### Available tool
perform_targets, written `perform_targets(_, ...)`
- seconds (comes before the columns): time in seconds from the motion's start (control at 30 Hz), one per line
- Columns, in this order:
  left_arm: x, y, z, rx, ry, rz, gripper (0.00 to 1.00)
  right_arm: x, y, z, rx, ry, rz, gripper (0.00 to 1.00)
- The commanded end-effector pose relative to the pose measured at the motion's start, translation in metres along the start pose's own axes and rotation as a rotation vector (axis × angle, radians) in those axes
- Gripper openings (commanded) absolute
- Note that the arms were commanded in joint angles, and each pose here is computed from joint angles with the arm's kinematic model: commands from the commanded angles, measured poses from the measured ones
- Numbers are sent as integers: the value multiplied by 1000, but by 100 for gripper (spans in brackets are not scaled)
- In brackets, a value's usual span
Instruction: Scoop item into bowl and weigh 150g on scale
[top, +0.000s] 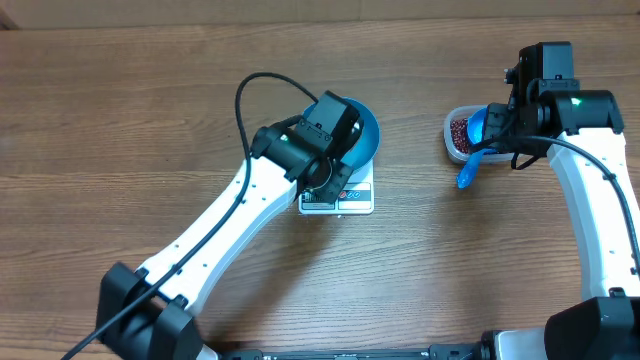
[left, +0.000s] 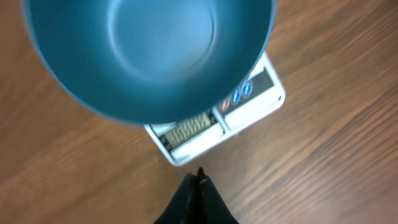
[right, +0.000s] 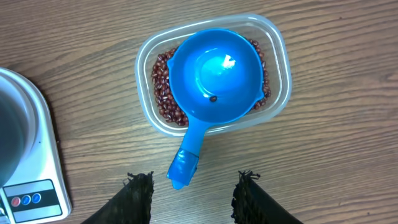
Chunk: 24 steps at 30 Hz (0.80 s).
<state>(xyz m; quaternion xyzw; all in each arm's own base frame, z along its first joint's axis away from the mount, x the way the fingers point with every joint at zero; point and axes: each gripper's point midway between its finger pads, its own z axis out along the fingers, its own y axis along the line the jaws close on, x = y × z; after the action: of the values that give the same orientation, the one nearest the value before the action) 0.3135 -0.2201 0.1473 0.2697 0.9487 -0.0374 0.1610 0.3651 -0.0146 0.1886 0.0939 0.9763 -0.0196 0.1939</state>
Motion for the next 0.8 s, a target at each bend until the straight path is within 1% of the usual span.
perform_targets(0.0, 15, -8, 24, 44, 94, -10, 4, -3, 1, -1, -6, -14, 5, 44)
perform_targets(0.07, 15, -11, 28, 56, 104, -4, 4, -5, 1, -1, -7, -20, 6, 45)
perform_targets(0.1, 16, -10, 28, 55, 105, -6, 4, -5, 1, -1, -7, -19, 6, 48)
perform_targets(0.2, 14, -7, 28, 41, 101, -8, 4, -5, 1, -1, -10, -20, 6, 49)
perform_targets(0.33, -9, 20, 16, -41, 30, -48, 4, -10, 2, -1, -15, -40, 37, 56)
perform_targets(0.43, -43, 63, -6, -135, -91, -125, 4, -15, 3, -1, -19, -60, 58, 62)
perform_targets(0.5, -67, 91, -21, -159, -189, -187, 4, -16, 3, -1, -20, -67, 58, 69)
perform_targets(0.53, -73, 100, -26, -167, -220, -215, 4, -17, 3, -1, -20, -69, 59, 70)
perform_targets(0.57, -84, 121, -35, -186, -274, -269, 4, -17, 3, -1, -21, -71, 59, 71)
perform_targets(0.6, -88, 137, -40, -198, -308, -317, 4, -18, 4, -1, -21, -73, 67, 72)
perform_targets(0.63, -93, 166, -46, -220, -360, -414, 7, -18, 4, -1, -23, -72, 92, 73)
perform_targets(0.67, -91, 187, -49, -238, -383, -481, 8, -16, 3, -1, -22, -66, 104, 73)
perform_targets(0.7, -89, 201, -51, -250, -395, -521, 8, -14, 3, -1, -20, -55, 114, 73)
perform_targets(0.77, -83, 228, -54, -276, -415, -597, 13, -7, 2, 0, -14, -27, 126, 74)
